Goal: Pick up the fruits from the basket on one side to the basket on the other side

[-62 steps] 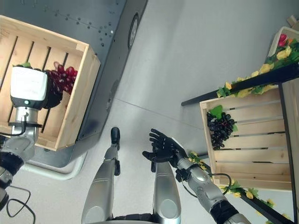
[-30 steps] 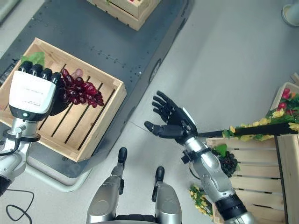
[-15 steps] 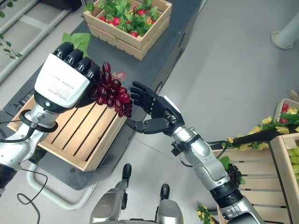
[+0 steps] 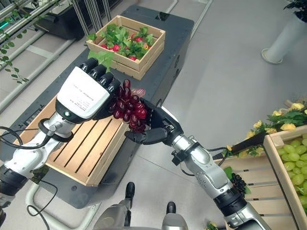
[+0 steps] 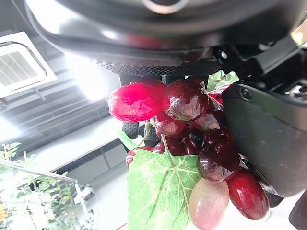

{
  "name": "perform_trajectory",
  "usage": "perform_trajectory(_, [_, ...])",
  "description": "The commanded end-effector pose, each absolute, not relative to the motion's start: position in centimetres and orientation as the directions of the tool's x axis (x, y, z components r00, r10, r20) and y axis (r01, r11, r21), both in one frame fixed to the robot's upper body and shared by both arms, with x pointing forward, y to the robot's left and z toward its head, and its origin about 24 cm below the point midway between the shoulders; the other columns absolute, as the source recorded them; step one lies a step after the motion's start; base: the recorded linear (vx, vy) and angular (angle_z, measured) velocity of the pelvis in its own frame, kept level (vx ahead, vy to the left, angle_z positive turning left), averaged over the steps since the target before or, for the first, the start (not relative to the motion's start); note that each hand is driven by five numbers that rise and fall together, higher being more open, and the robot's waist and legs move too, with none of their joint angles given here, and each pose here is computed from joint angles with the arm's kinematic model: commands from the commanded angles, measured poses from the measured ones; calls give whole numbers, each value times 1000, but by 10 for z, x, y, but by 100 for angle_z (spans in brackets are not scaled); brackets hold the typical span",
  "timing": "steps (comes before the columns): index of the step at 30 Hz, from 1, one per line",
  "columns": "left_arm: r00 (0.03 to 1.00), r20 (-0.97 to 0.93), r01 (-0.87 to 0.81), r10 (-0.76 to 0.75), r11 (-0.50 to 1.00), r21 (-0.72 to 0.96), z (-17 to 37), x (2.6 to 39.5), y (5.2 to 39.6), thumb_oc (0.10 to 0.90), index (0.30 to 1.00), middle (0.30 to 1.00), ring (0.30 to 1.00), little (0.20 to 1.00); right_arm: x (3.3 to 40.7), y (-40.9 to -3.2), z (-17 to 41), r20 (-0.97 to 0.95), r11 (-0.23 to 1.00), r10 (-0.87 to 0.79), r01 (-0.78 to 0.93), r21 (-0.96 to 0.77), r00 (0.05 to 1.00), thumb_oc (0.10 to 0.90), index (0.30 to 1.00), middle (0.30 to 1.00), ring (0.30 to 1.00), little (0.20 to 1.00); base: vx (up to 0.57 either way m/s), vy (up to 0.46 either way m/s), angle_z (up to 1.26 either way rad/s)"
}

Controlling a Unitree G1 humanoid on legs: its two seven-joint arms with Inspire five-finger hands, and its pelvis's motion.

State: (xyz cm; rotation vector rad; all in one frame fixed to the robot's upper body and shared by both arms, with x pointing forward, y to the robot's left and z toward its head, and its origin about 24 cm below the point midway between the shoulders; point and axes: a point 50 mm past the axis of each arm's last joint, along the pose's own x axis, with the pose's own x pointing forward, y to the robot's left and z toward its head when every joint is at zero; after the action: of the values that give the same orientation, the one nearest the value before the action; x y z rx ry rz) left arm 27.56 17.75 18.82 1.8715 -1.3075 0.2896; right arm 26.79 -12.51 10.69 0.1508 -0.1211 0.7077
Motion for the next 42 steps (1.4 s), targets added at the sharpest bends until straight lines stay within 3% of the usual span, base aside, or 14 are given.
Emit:
perform_trajectory(1, [346,700,-915,-624,-58,400,205,275,170,400,300,300,300,300,259,-113,121,292,706,642,-696,134,708,800,900,900,900,900,15,0,-3])
perform_trajectory(15, [378,656,-890,-653,-61,452,195,273,169,400,300,300,300,300,257,-122,126,284,667,651,-709,227,704,800,900,900,900,900,1,0,0])
perform_trajectory(23, [386,619,-870,-684,-46,491,185,271,163,400,300,300,300,300,254,-117,115,250,572,642,-670,473,725,800,900,900,900,900,3,-3,-2])
perform_trajectory(30, [360,638,-867,-681,10,499,181,269,161,400,300,300,300,300,253,-112,105,174,646,631,-637,421,755,800,900,900,900,900,0,0,0])
perform_trajectory(31, [356,640,-866,-681,17,499,181,269,160,400,300,300,300,300,253,-111,103,163,651,633,-635,416,757,780,869,869,869,869,0,0,0])
perform_trajectory(32, [352,641,-866,-683,22,499,180,269,159,400,300,300,300,300,253,-110,101,152,653,635,-632,418,757,701,752,752,752,752,2,1,-5])
perform_trajectory(34, [341,646,-863,-683,45,503,179,267,154,400,300,300,300,300,252,-108,93,114,663,646,-629,406,755,400,300,300,300,300,4,2,-8])
perform_trajectory(42, [320,650,-855,-690,85,511,177,263,147,400,300,300,300,300,252,-104,87,86,659,650,-616,431,755,400,300,300,300,300,1,1,-1])
